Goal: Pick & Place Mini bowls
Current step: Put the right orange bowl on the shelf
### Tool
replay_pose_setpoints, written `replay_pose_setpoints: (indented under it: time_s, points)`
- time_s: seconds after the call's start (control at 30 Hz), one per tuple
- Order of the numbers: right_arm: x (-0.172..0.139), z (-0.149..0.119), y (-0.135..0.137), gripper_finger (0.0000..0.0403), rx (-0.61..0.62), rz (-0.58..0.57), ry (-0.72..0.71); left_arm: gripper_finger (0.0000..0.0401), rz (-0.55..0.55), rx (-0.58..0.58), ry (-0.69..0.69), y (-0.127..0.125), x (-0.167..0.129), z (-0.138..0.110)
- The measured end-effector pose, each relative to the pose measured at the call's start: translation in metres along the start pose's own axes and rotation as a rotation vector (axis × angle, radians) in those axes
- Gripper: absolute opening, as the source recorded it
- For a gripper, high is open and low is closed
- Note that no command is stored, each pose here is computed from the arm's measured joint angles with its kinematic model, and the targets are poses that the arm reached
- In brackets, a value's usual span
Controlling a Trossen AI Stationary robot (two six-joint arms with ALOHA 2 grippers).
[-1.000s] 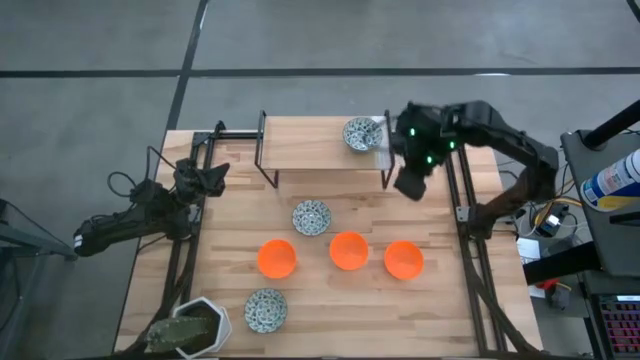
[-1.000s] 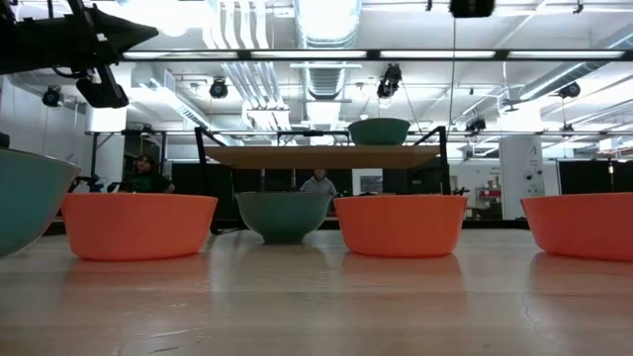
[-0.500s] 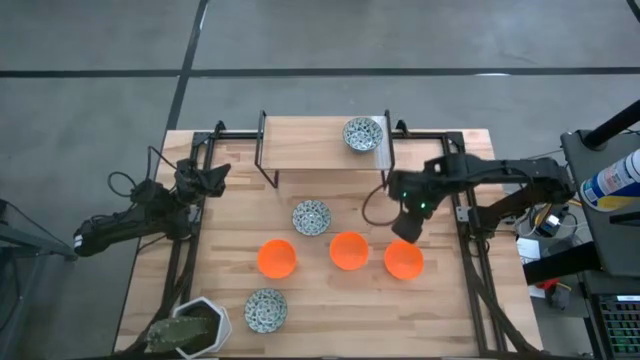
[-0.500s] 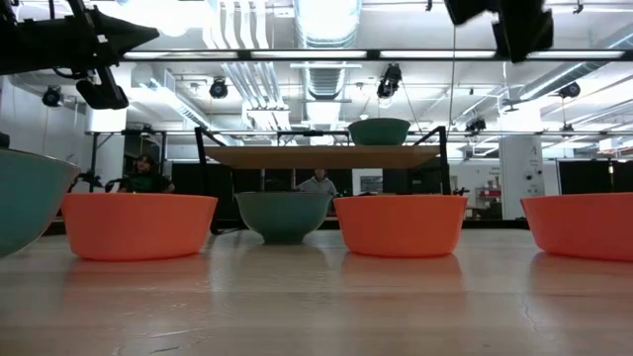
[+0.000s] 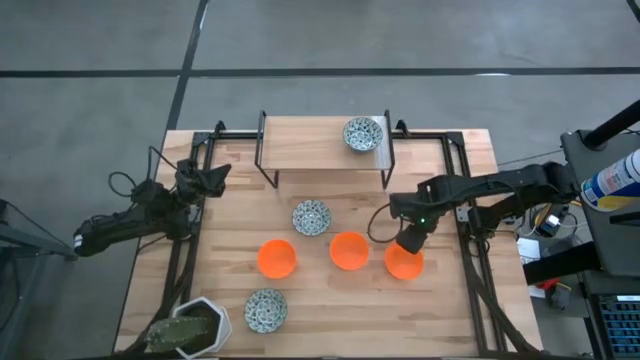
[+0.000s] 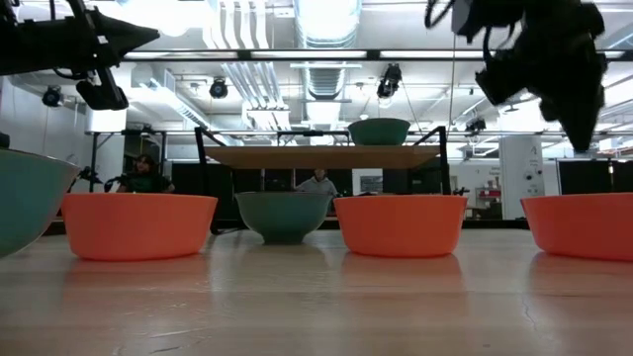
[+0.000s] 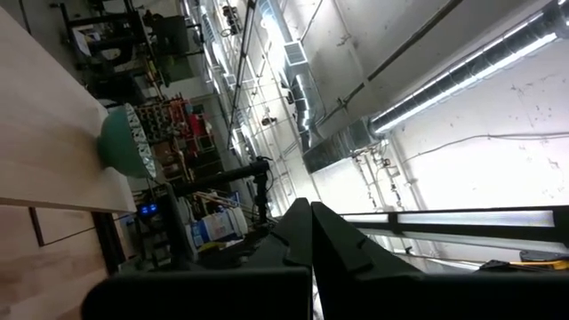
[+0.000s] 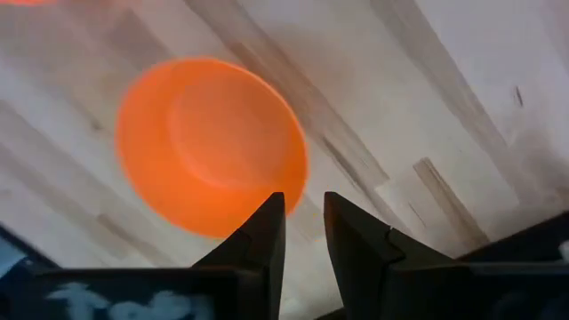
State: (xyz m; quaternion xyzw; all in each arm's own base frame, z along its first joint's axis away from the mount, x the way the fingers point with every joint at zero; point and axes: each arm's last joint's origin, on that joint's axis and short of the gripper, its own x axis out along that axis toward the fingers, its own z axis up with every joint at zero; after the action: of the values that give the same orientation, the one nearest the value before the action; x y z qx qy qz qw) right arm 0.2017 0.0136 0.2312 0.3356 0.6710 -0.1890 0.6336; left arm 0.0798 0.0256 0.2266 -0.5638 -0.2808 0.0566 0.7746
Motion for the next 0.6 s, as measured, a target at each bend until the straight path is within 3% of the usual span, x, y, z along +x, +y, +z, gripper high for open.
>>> replay_pose_setpoints:
  time_s: [0.23,0.6]
  points:
    - [0.025,0.001,-0.003,0.0125,0.029,0.082,0.030,0.0000,-0.001,-0.008,0.000,0.000,0.000,0.000]
    - [0.041,-0.001,-0.012,0.0162,0.063,0.035,0.030,0.0000,-0.001,-0.011,0.000,0.000,0.000,0.000]
